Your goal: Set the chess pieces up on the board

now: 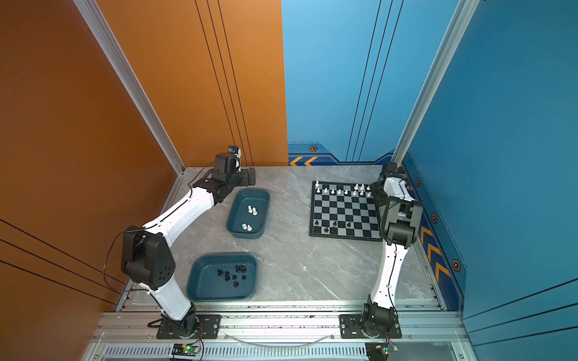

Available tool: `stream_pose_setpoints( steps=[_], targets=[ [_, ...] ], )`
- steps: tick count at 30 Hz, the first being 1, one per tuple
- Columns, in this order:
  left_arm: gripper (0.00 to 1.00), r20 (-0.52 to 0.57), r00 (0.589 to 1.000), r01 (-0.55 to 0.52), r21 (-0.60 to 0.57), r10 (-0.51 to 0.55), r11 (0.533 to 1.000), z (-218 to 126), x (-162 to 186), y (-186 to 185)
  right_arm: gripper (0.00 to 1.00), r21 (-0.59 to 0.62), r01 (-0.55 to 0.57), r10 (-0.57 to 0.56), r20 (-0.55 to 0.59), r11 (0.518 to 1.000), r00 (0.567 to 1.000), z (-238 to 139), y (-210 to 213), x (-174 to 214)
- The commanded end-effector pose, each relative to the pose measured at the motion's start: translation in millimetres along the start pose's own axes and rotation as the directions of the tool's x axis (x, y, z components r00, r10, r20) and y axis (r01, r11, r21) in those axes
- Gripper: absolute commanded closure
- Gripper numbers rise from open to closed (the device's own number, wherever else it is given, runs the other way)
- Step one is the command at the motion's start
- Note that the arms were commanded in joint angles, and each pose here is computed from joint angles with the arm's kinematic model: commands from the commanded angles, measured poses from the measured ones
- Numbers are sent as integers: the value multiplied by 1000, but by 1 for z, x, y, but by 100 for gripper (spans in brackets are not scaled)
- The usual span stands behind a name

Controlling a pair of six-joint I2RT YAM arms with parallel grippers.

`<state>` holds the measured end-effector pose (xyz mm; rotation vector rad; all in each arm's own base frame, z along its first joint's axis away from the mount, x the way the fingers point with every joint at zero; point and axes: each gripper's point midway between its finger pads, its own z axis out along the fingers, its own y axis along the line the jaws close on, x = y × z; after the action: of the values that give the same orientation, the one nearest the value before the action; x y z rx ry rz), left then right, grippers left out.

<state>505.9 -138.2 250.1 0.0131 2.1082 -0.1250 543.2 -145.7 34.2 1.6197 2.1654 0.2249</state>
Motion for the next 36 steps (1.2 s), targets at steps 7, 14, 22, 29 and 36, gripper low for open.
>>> stream_pose_setpoints(
  steps=[7, 14, 22, 29, 36],
  targets=[
    [2, 39, 999, 24, 4, -24, 1000, -18, -7, 11, 28, 49, 17, -9, -168, 999, 986, 16, -14, 64],
    [2, 40, 999, 29, -5, -29, 1000, -25, -5, 19, 29, 37, 50, -42, -187, 998, 981, 16, -7, 80],
    [2, 65, 997, 43, -5, -43, 999, -34, -4, 29, 29, 29, 94, -86, -216, 995, 973, 17, -1, 107],
    [2, 71, 996, 55, -12, -54, 998, -45, 2, 42, 30, 15, 123, -116, -219, 992, 969, 12, 5, 124],
    [2, 81, 994, 75, -25, -73, 997, -60, 9, 57, 30, 34, 151, -138, -244, 988, 960, 12, -7, 147]
  ],
)
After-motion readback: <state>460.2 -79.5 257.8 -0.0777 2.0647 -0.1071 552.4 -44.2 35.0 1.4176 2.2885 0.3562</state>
